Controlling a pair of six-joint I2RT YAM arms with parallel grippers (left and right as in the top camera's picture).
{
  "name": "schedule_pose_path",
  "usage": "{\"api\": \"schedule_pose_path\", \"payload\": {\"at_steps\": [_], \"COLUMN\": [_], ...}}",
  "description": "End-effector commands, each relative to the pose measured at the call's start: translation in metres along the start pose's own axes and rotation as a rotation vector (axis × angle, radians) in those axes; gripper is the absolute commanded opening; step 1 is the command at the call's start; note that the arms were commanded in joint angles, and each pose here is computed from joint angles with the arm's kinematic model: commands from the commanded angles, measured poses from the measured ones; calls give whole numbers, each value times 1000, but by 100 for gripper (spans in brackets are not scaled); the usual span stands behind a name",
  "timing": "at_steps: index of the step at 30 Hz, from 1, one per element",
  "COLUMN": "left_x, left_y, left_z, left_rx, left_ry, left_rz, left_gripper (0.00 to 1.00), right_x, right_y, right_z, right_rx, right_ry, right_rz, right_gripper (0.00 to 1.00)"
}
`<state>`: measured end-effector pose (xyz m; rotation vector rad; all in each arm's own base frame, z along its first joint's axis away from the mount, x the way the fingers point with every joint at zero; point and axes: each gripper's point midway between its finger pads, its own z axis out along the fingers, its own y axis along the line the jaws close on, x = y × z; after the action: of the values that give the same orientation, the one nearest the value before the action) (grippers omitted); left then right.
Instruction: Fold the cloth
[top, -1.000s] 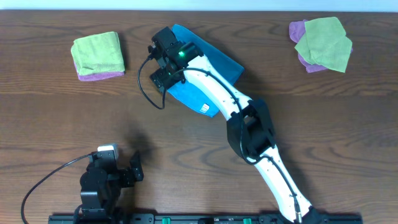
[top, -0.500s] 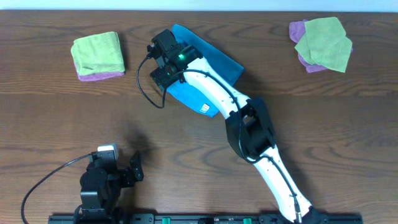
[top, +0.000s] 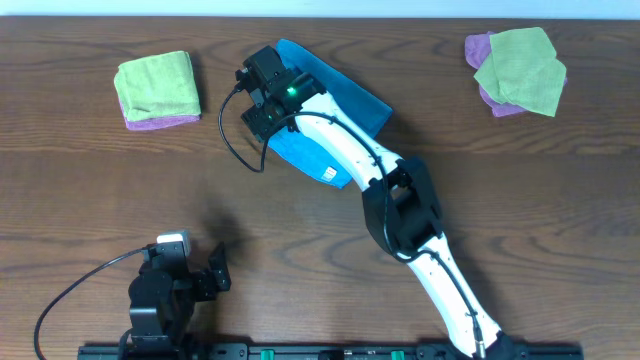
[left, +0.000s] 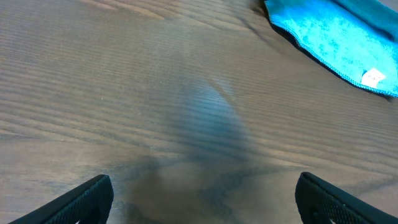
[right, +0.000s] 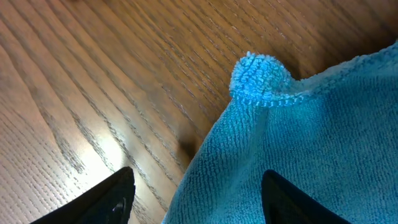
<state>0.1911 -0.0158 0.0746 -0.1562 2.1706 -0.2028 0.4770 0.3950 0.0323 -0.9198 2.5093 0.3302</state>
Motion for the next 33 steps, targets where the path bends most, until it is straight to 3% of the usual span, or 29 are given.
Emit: {"api": "schedule_pose_path", "payload": {"at_steps": [1, 5, 7, 10, 13, 14, 24, 28, 29, 30, 32, 33], "left_x": [6, 6, 6, 6, 6, 6, 7, 7, 7, 7, 7, 7], "left_y": [-1, -1, -1, -1, -1, 0, 0, 0, 0, 0, 0, 0], "left_z": [0, 0, 0, 0, 0, 0, 0, 0, 0, 0, 0, 0], "left_rx": [5, 5, 5, 5, 5, 5, 4, 4, 4, 4, 4, 4], "left_ry": [21, 21, 21, 21, 22, 23, 24, 25, 25, 24, 25, 24], "left_rz": [-6, -6, -6, -6, -6, -7, -7, -7, -7, -7, -7, -7], "left_gripper": [95, 95, 95, 95, 95, 95, 95, 95, 95, 95, 95, 95], "right_x": [18, 20, 23, 23, 22, 22, 24, 44, 51, 62, 78, 85], "right_y": [-2, -6, -7, -8, -7, -5, 26, 53, 57, 58, 56, 53], "right_z": [22, 27, 30, 30, 29, 26, -78, -130, -140, -150, -159, -161], "right_rx": [10, 30, 32, 33, 31, 25, -84, -347, -400, -441, -476, -485], "right_ry": [48, 49, 56, 56, 57, 59, 144, 193, 211, 247, 307, 337], "right_rz": [-9, -2, -1, 7, 21, 21, -93, -216, -237, -246, -247, -235], "right_gripper": [66, 65, 59, 36, 5, 1, 1, 1, 2, 26, 50, 83]}}
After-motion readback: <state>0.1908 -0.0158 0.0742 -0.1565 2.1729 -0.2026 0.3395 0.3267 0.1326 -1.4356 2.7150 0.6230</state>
